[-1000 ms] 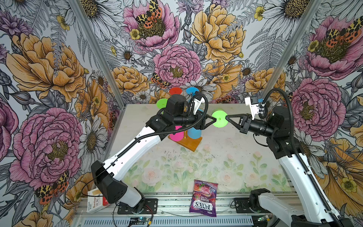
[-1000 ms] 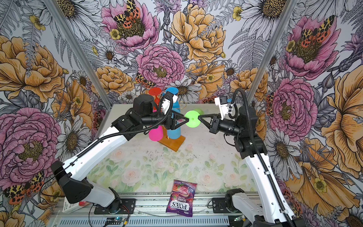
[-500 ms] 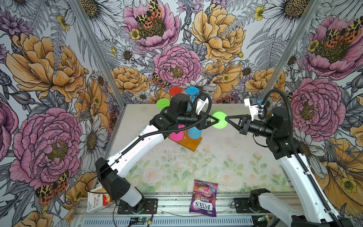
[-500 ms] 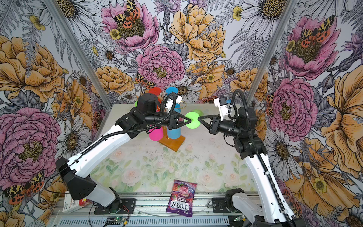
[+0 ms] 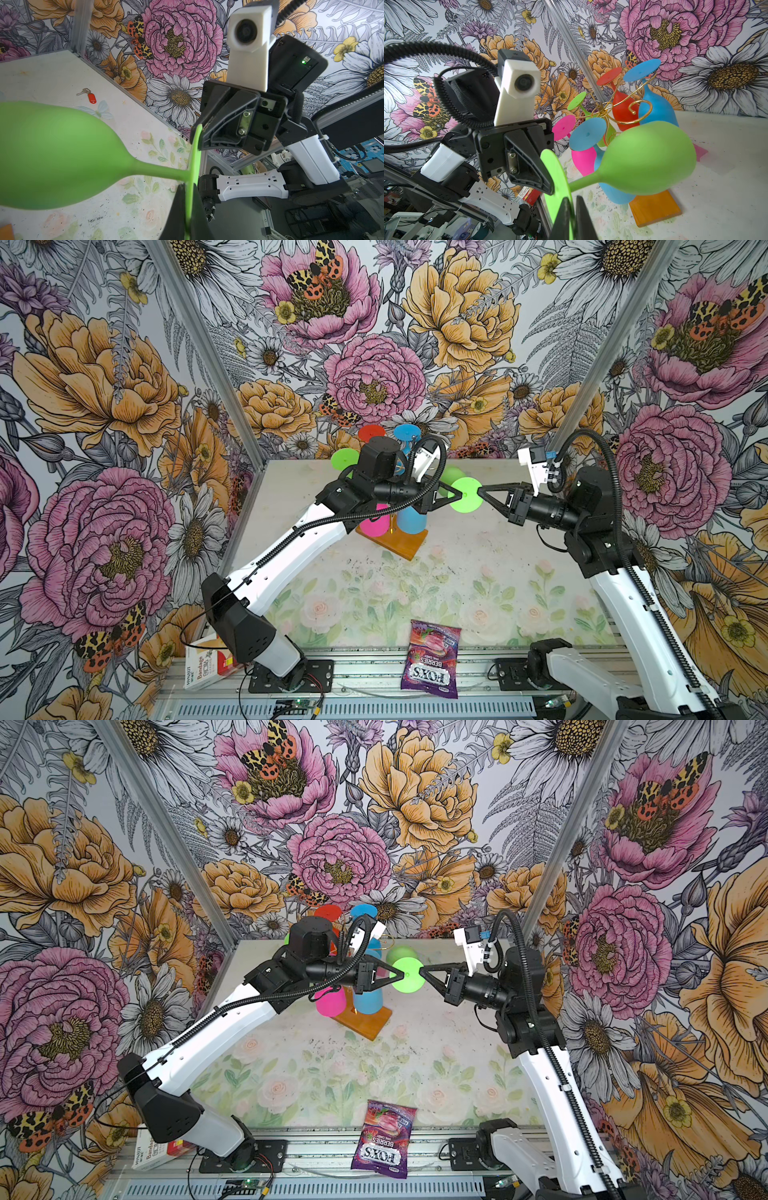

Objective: Take the wine glass off the wine glass rack
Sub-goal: Pick up the wine glass from the wine glass rack.

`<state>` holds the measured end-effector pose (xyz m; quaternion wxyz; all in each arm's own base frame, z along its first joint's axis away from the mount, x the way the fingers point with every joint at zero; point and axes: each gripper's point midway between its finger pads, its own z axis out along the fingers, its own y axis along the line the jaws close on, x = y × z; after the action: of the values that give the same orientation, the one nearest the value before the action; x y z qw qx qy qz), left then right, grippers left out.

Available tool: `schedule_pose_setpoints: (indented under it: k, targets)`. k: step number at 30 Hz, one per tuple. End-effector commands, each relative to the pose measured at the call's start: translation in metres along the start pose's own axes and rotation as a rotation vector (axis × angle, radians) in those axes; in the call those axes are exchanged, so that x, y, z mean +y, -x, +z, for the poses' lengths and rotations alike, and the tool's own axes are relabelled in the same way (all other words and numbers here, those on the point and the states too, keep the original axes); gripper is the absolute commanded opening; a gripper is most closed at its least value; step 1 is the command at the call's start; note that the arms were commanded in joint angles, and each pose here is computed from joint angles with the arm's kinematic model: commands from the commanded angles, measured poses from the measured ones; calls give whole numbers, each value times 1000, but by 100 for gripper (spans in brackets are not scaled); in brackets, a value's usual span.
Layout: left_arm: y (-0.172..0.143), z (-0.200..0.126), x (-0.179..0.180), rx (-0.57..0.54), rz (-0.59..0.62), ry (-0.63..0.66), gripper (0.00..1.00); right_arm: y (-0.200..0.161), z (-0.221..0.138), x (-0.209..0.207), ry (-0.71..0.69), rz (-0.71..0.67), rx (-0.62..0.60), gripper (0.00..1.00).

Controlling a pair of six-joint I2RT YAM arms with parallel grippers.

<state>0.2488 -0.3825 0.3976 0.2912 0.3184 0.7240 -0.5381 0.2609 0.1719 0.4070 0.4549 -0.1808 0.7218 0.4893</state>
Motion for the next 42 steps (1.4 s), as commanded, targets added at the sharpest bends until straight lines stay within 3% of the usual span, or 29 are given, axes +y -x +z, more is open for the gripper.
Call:
schedule_pose_setpoints:
  k: [1,6,17,24,32,42]
  targets:
    - [4,1,-14,-5,35,-60,0,9,-5,-3,-33,2,-35,25]
    - [-1,3,-13,6,36,-62,0,23,-9,-10,-76,22,-72,39]
    - [-25,9,-31,69,112,-147,0,43,-21,-61,-246,160,-156,50]
    - [-39,9,-38,91,159,-174,0,41,-24,-106,-361,253,-161,54]
    - [-47,11,-24,75,214,-75,0,32,-40,-146,-597,257,-139,56]
    - [-71,23,-25,91,463,17,0,5,-64,-174,-825,249,-50,57]
